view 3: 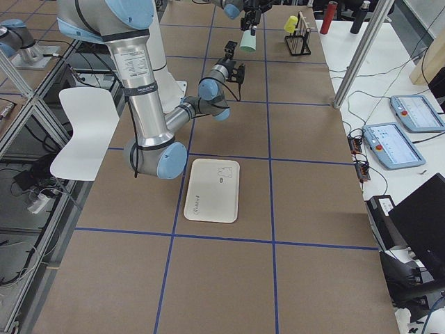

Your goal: Left arm grabs green cup and hands to right arm on tray

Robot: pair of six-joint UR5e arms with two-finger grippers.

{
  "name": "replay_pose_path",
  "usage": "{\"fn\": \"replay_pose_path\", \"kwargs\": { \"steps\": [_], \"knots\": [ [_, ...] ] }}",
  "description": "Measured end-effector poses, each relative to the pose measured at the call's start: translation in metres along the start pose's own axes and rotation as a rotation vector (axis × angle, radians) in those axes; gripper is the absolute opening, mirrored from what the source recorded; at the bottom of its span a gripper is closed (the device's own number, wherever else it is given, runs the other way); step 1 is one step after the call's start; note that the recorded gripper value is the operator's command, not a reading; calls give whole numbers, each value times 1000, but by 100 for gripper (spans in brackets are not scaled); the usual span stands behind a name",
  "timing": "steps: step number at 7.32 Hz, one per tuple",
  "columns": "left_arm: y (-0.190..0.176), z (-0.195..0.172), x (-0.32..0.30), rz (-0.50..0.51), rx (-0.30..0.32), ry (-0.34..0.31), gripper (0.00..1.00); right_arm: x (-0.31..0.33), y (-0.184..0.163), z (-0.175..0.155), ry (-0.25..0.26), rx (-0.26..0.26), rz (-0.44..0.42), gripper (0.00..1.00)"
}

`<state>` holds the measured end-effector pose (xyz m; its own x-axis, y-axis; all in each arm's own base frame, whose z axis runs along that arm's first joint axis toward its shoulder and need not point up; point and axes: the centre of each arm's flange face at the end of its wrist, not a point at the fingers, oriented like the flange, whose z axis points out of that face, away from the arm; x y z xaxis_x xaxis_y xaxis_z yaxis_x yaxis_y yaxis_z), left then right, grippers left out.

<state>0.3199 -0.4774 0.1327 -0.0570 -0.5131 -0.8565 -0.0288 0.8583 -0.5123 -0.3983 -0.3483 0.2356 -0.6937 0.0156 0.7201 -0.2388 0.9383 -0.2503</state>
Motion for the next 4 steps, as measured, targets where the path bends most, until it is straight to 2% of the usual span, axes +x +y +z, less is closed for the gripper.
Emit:
{"fn": "replay_pose_path", "kwargs": {
  "steps": [1, 4],
  "knots": [
    [6, -1, 5, -29, -13, 15, 0, 1, 11, 6, -36, 16, 21, 87],
    [27, -4, 11, -101, -83, 32, 0, -5, 20, 17, -83, 38, 40, 89]
  ]
}}
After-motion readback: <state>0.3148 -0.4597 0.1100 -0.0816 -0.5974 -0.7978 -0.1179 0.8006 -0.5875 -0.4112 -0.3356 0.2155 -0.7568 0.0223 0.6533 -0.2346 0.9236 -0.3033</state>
